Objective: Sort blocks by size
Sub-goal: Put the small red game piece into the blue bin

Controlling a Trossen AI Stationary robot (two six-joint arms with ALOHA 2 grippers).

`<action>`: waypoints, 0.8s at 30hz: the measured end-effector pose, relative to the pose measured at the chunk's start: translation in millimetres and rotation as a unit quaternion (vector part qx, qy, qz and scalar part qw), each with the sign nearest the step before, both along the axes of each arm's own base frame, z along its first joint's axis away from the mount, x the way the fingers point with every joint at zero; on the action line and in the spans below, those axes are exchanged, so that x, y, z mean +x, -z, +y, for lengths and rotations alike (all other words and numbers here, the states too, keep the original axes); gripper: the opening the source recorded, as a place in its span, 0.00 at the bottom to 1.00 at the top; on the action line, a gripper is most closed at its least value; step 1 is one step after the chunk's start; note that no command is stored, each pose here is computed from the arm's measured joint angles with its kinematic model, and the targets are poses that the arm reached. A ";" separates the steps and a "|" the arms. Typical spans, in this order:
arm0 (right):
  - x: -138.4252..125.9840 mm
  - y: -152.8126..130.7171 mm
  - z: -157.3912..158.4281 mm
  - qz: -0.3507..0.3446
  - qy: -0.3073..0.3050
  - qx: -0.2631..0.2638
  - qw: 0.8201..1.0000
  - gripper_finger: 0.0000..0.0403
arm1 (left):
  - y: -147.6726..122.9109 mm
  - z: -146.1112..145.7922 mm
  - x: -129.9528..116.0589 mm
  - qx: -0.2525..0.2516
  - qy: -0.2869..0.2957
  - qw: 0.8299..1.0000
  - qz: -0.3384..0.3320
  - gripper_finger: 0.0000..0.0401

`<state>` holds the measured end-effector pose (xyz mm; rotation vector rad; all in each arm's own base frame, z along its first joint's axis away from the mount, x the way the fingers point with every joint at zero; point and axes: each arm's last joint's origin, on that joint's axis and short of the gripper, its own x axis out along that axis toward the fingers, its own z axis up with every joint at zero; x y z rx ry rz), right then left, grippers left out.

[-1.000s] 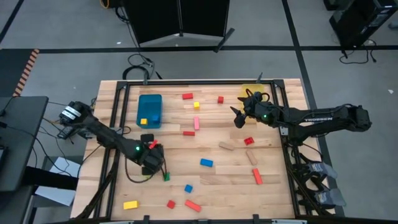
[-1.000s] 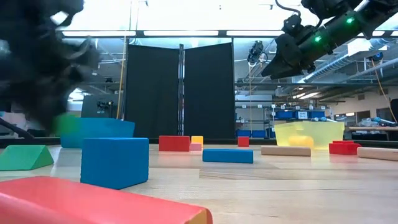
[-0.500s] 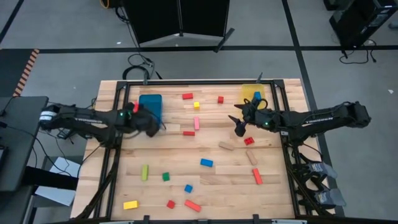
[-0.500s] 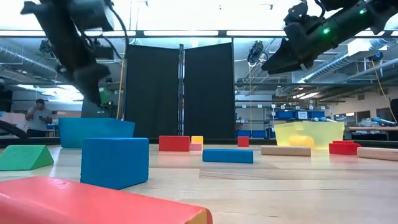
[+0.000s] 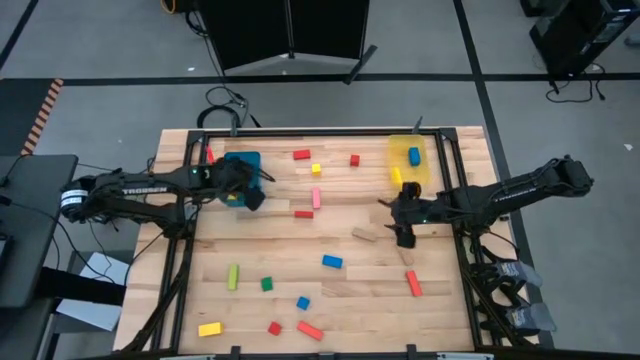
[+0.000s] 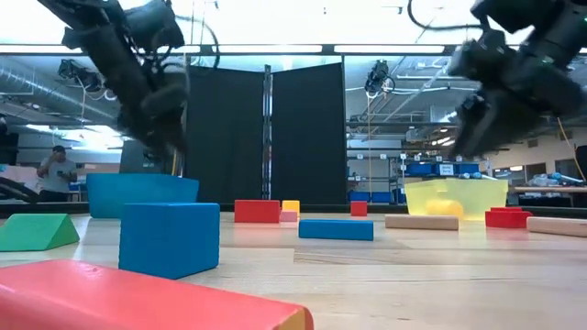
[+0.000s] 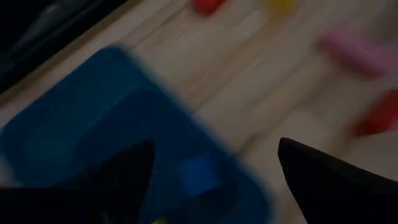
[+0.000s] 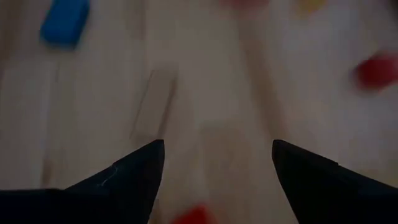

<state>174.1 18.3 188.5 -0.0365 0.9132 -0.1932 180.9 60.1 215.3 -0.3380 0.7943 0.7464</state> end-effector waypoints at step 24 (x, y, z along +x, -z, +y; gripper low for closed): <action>46.0 10.5 4.9 0.188 0.002 0.027 0.982 0.77 | -40.1 -53.5 30.6 0.034 0.161 0.959 -0.231 0.70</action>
